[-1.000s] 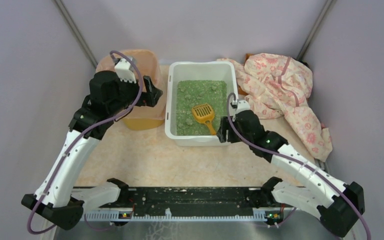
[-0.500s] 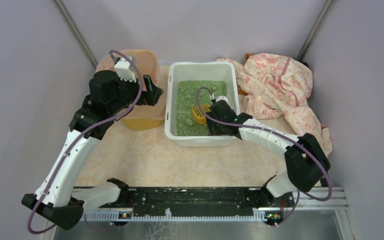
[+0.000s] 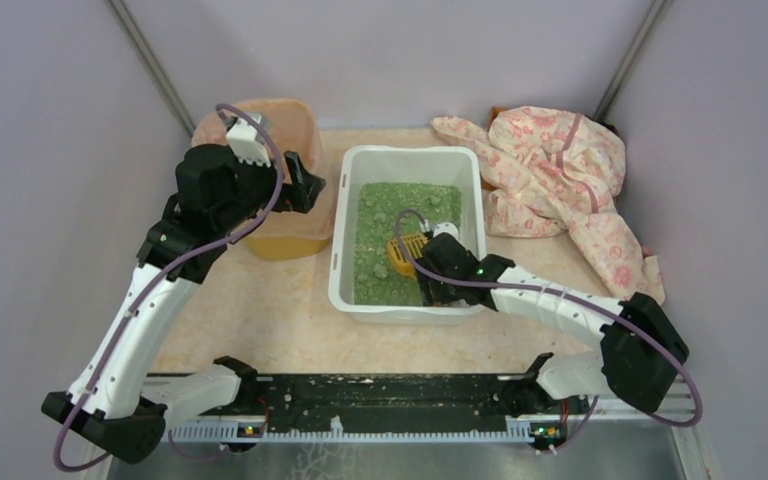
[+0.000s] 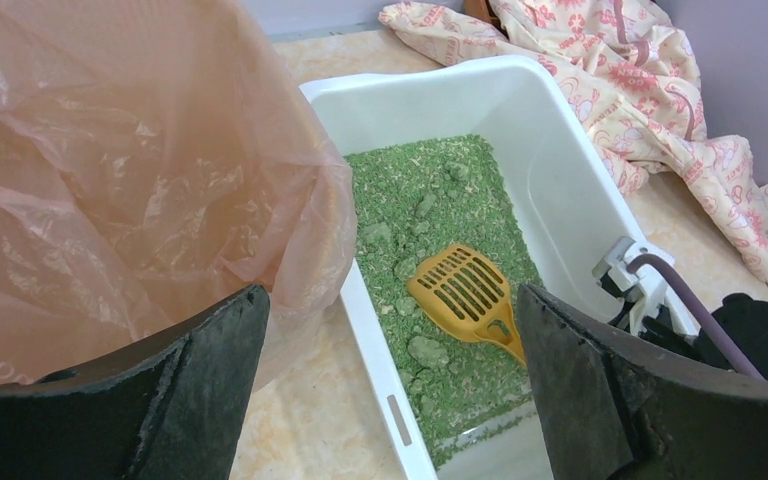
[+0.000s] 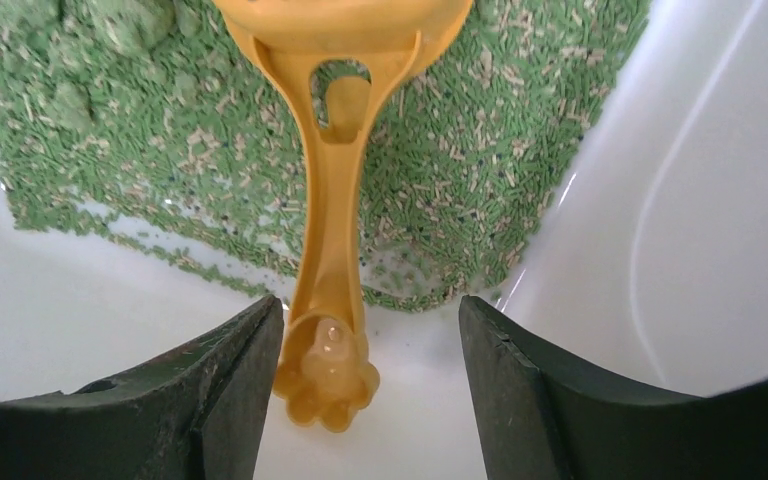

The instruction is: Clean the litter box

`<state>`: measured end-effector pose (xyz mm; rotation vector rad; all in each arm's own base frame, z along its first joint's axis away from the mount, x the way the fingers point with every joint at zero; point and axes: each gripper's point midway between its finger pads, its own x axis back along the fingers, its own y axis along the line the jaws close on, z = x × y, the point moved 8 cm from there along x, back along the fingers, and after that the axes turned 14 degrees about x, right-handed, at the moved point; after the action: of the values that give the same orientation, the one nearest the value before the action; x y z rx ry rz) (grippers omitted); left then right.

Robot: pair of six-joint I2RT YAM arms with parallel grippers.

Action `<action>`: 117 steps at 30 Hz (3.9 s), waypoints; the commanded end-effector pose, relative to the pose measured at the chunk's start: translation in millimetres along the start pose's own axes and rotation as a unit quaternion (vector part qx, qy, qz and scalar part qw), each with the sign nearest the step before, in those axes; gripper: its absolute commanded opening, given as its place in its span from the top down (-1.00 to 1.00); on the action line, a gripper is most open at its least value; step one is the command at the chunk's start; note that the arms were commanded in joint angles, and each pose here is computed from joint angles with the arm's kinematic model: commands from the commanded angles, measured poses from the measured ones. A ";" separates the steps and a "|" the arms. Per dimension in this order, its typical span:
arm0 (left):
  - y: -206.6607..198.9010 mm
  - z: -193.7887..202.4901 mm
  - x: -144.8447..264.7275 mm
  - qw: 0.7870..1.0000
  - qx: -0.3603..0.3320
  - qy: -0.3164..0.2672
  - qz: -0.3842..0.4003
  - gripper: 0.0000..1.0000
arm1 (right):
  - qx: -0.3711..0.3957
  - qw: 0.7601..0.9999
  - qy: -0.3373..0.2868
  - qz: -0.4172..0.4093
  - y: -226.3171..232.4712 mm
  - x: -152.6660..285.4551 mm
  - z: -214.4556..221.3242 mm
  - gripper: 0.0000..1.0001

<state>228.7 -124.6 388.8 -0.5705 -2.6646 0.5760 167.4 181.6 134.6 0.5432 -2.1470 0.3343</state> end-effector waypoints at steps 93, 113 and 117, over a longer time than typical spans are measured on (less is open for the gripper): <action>24.2 -6.0 -3.1 0.994 -0.045 -0.093 0.038 -0.97 | -0.024 0.997 -0.005 0.073 -52.4 -70.9 -129.3 -0.87; 19.7 -4.5 -5.5 0.994 -0.037 -0.083 0.059 -0.97 | -0.036 0.997 -0.027 0.056 -41.2 -40.0 -119.3 1.00; 10.7 -6.5 -2.5 0.992 -0.032 -0.076 0.092 -0.97 | -0.035 0.996 -0.072 0.046 -42.8 -11.0 -131.0 1.00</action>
<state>239.7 -108.7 377.7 -0.7088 -2.8118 0.5664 288.9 201.6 153.4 0.3785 -2.1615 0.3178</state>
